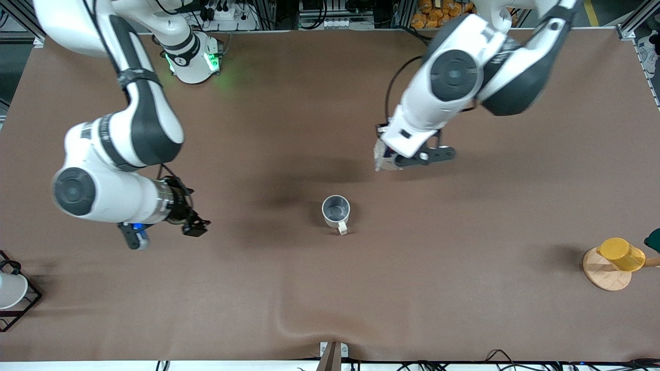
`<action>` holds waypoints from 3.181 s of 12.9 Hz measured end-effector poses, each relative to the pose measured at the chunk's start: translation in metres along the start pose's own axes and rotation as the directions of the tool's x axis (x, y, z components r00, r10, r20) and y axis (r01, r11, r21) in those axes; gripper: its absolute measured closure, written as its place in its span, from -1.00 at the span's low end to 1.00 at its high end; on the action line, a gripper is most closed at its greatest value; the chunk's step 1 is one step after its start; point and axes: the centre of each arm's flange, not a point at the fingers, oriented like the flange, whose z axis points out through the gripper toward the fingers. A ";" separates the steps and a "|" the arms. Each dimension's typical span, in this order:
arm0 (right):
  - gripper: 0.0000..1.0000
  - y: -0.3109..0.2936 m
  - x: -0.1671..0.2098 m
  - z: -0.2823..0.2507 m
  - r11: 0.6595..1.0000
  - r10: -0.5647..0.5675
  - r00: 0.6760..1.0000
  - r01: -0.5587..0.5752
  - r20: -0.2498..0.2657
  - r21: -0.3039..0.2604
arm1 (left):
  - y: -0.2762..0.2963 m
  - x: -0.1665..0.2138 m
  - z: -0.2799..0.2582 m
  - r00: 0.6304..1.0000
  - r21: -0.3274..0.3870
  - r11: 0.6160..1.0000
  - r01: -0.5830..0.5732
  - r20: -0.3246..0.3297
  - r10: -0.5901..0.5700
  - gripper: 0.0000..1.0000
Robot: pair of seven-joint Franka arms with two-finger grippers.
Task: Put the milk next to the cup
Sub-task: 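Withdraw the right gripper while the left gripper brings the carton beside the mug, then lower the milk carton beside the white mug with the left gripper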
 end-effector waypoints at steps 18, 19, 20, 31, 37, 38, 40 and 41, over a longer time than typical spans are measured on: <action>-1.00 0.184 0.008 -0.192 0.529 -0.848 0.507 0.828 -0.155 -0.187 | 0.100 0.014 0.135 0.990 0.019 0.999 -0.049 -0.131 0.051 0.06; -1.00 0.187 0.001 -0.196 0.510 -0.860 0.488 0.838 -0.151 -0.193 | 0.103 0.013 0.138 0.990 0.019 0.998 -0.053 -0.130 0.055 0.06; -1.00 0.188 -0.006 -0.198 0.485 -0.874 0.463 0.852 -0.147 -0.199 | 0.103 0.013 0.137 0.990 0.017 0.998 -0.053 -0.131 0.055 0.06; -1.00 0.191 -0.014 -0.214 0.415 -0.905 0.396 0.902 -0.157 -0.115 | 0.110 0.025 0.133 0.985 -0.038 0.997 -0.067 -0.160 0.060 0.06; -1.00 0.195 -0.006 -0.212 0.519 -0.850 0.503 0.850 -0.159 -0.087 | 0.111 0.027 0.139 0.986 -0.036 0.997 -0.066 -0.153 0.060 -0.49; -1.00 0.195 -0.005 -0.211 0.526 -0.846 0.510 0.846 -0.156 -0.086 | 0.111 0.027 0.138 0.986 -0.037 0.997 -0.066 -0.154 0.060 -0.67; -1.00 0.195 -0.005 -0.211 0.529 -0.844 0.514 0.844 -0.155 -0.085 | 0.112 0.029 0.132 0.985 -0.050 0.997 -0.065 -0.163 0.056 -1.00; -1.00 0.195 -0.005 -0.211 0.529 -0.844 0.513 0.844 -0.155 -0.085 | 0.112 0.031 0.126 0.984 -0.058 0.996 -0.063 -0.169 0.052 -1.00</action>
